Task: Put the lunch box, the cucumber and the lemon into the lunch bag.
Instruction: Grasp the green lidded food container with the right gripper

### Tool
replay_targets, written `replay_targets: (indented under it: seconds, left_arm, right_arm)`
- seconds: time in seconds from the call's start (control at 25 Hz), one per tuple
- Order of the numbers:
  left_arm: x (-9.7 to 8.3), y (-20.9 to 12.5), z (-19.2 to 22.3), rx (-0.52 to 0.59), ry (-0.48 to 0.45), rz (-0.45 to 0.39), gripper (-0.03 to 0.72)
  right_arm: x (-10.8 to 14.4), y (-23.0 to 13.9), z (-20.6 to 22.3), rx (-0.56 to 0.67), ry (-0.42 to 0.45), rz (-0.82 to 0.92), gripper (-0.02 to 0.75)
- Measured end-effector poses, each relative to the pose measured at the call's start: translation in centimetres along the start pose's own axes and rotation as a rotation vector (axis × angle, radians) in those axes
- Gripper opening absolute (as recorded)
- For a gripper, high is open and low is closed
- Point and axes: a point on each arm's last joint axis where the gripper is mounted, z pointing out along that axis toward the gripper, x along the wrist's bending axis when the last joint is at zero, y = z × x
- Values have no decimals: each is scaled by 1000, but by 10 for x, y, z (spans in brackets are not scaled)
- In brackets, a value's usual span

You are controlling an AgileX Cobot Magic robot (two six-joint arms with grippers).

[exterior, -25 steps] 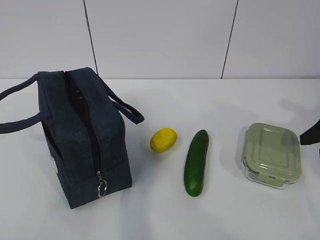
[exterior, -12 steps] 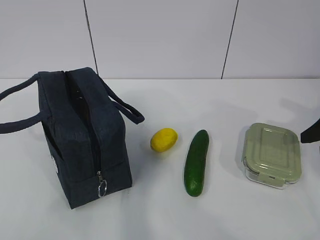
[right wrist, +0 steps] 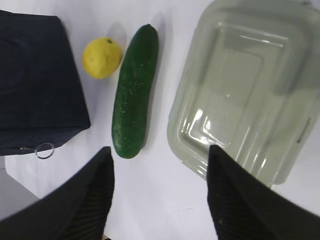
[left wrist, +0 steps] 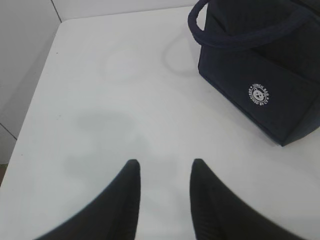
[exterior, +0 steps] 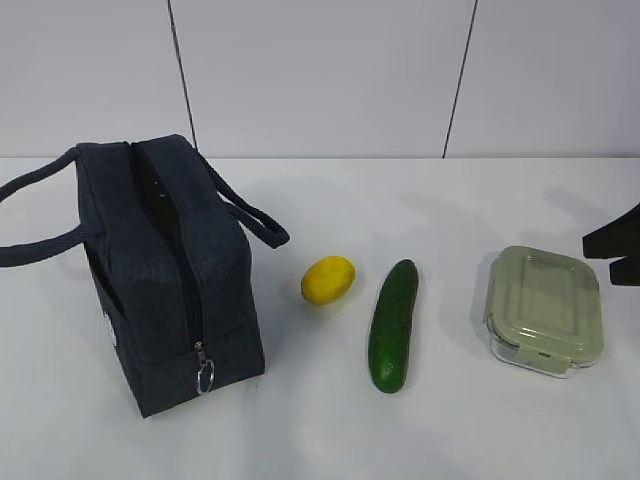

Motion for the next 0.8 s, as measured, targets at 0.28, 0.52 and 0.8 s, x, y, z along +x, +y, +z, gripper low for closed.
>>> replay_targets:
  seconds: [0.28, 0.52, 0.8]
  left_arm:
    - [0, 2, 4, 31, -2, 1, 244]
    - [-1, 3, 6, 44, -4, 1, 244]
    - [-1, 3, 6, 44, -4, 1, 244]
  right_arm:
    - [-14, 1, -24, -76, 53, -8, 428]
    - [-36, 0, -10, -42, 82, 31, 428]
    - [-56, -1, 7, -15, 115, 34, 428]
